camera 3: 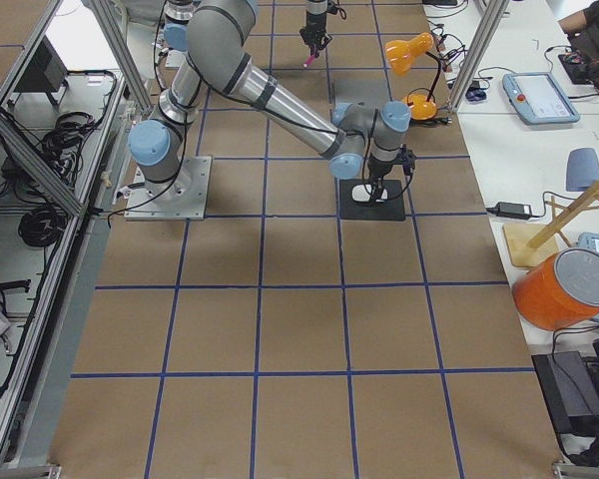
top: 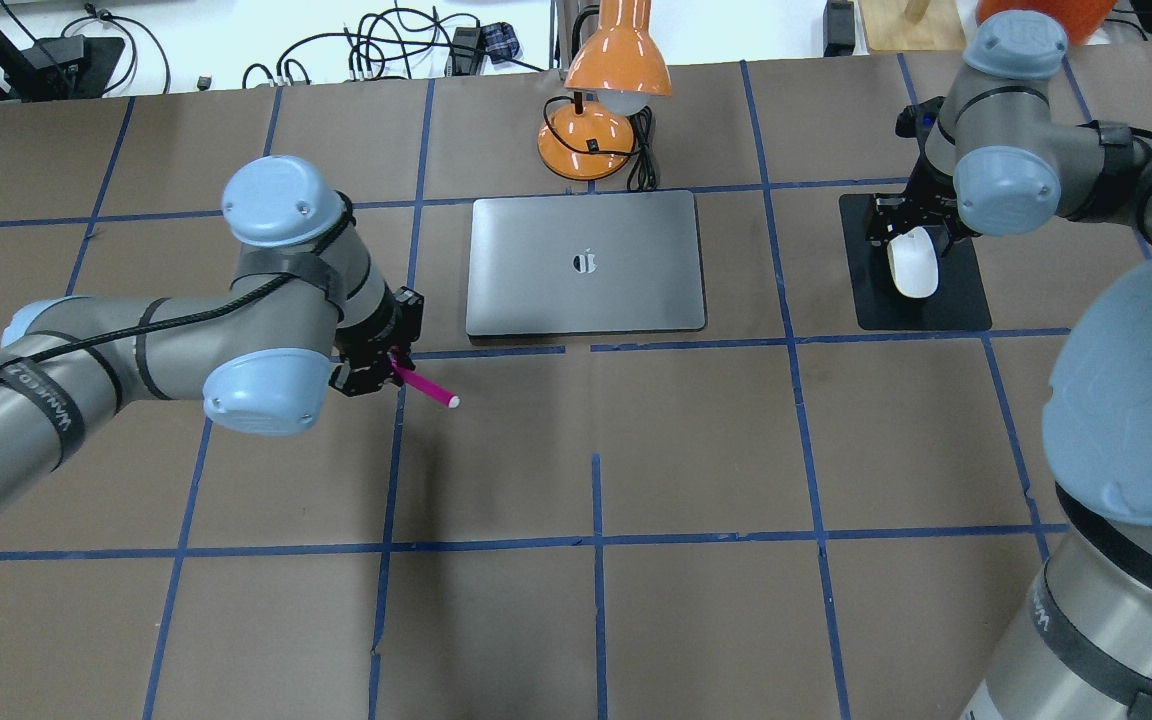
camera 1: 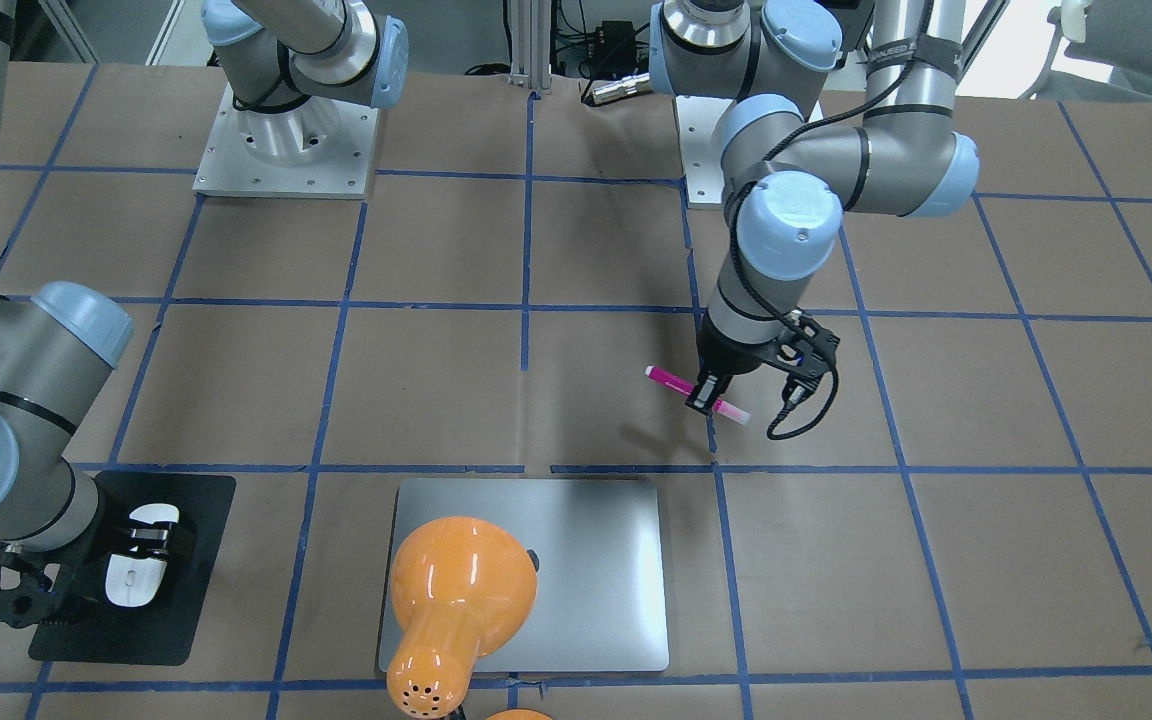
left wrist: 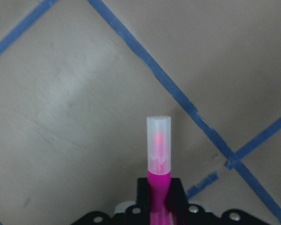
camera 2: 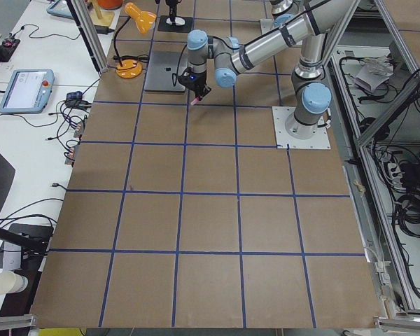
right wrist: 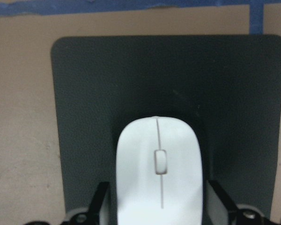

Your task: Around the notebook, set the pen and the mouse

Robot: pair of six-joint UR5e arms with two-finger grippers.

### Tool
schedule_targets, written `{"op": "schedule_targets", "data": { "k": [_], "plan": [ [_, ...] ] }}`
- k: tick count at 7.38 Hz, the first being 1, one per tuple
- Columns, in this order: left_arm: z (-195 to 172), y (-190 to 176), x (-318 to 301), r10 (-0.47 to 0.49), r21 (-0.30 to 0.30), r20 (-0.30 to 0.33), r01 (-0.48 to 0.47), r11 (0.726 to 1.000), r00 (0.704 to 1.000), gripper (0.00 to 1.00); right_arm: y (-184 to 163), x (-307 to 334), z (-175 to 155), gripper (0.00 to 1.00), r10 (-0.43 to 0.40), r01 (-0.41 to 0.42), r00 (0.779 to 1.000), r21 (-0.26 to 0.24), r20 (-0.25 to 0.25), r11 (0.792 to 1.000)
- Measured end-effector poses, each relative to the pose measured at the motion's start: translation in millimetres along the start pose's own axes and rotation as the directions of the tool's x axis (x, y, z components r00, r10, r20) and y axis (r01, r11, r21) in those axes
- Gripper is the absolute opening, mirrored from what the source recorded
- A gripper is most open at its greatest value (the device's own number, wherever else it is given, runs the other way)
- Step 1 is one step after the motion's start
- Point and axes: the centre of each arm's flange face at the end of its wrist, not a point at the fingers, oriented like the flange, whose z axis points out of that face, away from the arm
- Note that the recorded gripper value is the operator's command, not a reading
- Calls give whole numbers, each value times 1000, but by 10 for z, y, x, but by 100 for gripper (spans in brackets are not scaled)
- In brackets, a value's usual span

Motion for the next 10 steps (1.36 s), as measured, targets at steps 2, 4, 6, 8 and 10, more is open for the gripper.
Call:
{"op": "schedule_targets", "data": {
  "k": [2,4,6,8,10],
  "plan": [
    [93,764,305,-162,-4,0,162,987,987,0,29,-15,-615,100,-6,6,1000,6,-9,1000],
    [228,1358,559,-203,-3,23,203,979,979,0,199,-189,-1453,100,-31,32,999,22,-6,999],
    [459,1664,541,-204,3,70,204,979,977,0,615,-761,-2148,100,-103,103,995,42,-12,994],
    [577,1722,516,-203,7,94,204,979,975,100,1167,-1010,-2774,100,-109,109,994,53,-14,993],
    [476,1728,531,-203,-6,80,204,979,976,100,1551,-1070,-3141,100,-97,97,995,56,-2,994]
  ]
}}
